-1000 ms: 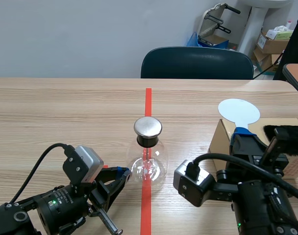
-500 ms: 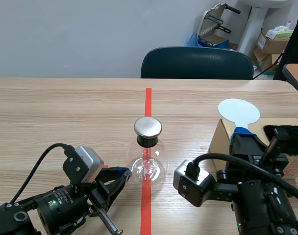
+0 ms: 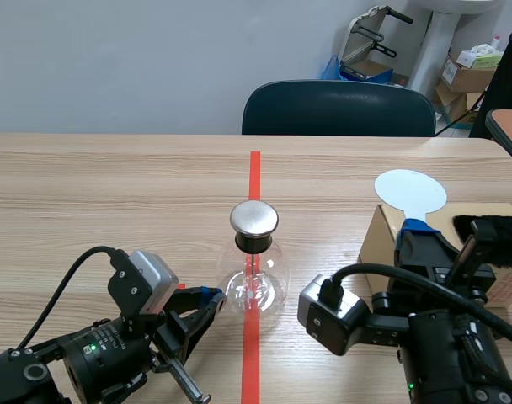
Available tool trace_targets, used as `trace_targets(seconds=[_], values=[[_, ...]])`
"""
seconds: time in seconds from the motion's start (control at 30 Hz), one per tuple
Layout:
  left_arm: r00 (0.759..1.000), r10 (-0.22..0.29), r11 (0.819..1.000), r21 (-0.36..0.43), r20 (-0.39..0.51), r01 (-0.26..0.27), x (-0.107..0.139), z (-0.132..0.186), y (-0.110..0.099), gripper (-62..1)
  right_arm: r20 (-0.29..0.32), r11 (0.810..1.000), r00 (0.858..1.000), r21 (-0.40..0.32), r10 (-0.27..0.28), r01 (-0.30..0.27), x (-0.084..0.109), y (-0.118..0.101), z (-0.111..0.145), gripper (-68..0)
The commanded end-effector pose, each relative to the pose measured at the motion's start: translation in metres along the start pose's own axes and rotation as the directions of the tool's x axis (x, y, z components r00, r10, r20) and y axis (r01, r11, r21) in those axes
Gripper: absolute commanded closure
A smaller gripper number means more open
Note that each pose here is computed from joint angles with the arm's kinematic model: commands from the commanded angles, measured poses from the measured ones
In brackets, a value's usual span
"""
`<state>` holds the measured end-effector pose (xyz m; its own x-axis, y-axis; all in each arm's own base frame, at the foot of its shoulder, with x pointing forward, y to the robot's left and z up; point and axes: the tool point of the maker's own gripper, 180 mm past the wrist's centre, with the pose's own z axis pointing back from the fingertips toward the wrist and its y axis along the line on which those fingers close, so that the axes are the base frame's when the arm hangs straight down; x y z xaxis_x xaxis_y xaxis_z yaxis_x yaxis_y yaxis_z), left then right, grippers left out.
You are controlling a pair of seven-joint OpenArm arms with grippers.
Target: Do the electroscope experiment
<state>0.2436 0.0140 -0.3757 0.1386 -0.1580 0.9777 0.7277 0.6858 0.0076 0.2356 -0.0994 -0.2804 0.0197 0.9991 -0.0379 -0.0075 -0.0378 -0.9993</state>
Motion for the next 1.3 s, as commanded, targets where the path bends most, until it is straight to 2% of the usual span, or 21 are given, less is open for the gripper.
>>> trace_targets(seconds=[0.0,1.07,1.17,1.27], values=[[1.0,0.005,1.0,-0.003,0.028,-0.005,0.007,-0.003,-0.002,-2.7,0.001,0.999,1.0,-0.034,-0.002,0.002,-0.002,-0.009,-0.003,-0.8],[1.0,0.005,1.0,-0.003,0.028,-0.005,0.007,-0.003,-0.002,-2.7,0.011,0.999,1.0,-0.034,-0.001,0.002,0.0,-0.009,-0.003,-0.8],[1.0,0.005,1.0,-0.003,0.028,-0.005,0.007,-0.003,-0.002,-2.7,0.039,0.999,0.999,-0.034,-0.001,0.002,0.005,-0.009,-0.003,-0.8],[1.0,0.005,1.0,-0.003,0.028,-0.005,0.007,-0.002,-0.002,-2.7,0.092,0.999,0.996,-0.034,0.001,0.002,0.014,-0.009,-0.002,-0.8]])
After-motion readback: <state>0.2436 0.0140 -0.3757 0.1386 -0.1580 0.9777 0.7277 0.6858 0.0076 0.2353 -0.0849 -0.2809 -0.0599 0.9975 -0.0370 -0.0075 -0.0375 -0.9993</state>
